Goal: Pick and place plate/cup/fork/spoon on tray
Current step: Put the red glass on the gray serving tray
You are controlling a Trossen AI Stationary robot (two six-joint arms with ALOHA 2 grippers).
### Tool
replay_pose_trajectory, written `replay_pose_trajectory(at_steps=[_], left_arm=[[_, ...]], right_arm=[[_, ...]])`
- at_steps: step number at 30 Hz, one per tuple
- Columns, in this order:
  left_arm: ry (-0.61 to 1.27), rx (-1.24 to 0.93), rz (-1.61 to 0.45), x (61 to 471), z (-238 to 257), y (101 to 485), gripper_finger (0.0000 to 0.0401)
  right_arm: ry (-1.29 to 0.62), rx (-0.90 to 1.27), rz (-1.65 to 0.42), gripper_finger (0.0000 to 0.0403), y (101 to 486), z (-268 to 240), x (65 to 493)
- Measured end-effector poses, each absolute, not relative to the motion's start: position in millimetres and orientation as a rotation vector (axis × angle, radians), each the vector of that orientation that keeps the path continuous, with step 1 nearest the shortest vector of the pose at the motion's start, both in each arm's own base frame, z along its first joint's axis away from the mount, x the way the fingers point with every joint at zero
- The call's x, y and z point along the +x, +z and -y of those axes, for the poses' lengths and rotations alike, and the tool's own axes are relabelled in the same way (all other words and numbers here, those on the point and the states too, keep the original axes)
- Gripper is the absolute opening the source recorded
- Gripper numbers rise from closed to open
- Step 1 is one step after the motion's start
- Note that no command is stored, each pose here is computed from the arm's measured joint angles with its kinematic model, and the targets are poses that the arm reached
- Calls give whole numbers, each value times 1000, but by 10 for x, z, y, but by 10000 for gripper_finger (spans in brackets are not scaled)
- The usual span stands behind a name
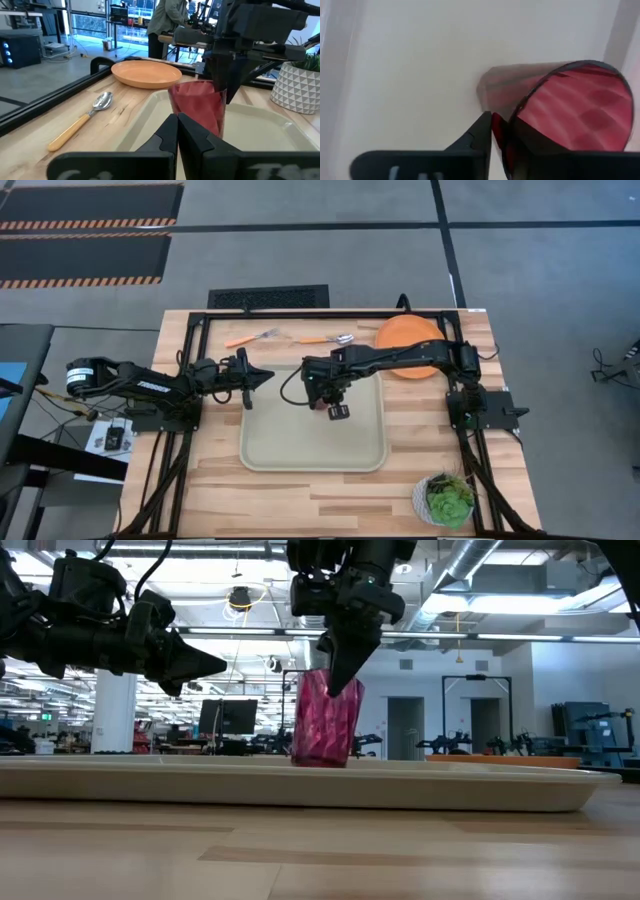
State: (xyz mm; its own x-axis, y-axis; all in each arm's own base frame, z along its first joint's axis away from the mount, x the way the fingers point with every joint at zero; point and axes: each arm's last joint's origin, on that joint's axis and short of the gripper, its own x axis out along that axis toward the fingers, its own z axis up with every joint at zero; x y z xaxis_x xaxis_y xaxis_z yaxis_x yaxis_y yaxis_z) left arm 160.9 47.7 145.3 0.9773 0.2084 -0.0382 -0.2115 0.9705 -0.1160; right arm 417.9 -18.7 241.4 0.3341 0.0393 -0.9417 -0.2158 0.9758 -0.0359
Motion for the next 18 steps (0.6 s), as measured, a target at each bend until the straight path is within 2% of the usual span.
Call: replay_pose_trajectory(at_steps=[6,10,14,18], left_arm=[[211,-120,-27,1609,-476,1453,0],[196,-115,-28,1609,-472,1453,0],[179,-109,-32,1610,-467,1450,0],[178,-118,-40,1610,-467,1442,0]], right_arm=[[168,-169,-1209,114,2418,172,4190],[170,-175,-1190,128,2541,143,4129],[176,-191,-1131,121,2788,71,4023],[184,-189,-1091,87,2984,-25,3865]])
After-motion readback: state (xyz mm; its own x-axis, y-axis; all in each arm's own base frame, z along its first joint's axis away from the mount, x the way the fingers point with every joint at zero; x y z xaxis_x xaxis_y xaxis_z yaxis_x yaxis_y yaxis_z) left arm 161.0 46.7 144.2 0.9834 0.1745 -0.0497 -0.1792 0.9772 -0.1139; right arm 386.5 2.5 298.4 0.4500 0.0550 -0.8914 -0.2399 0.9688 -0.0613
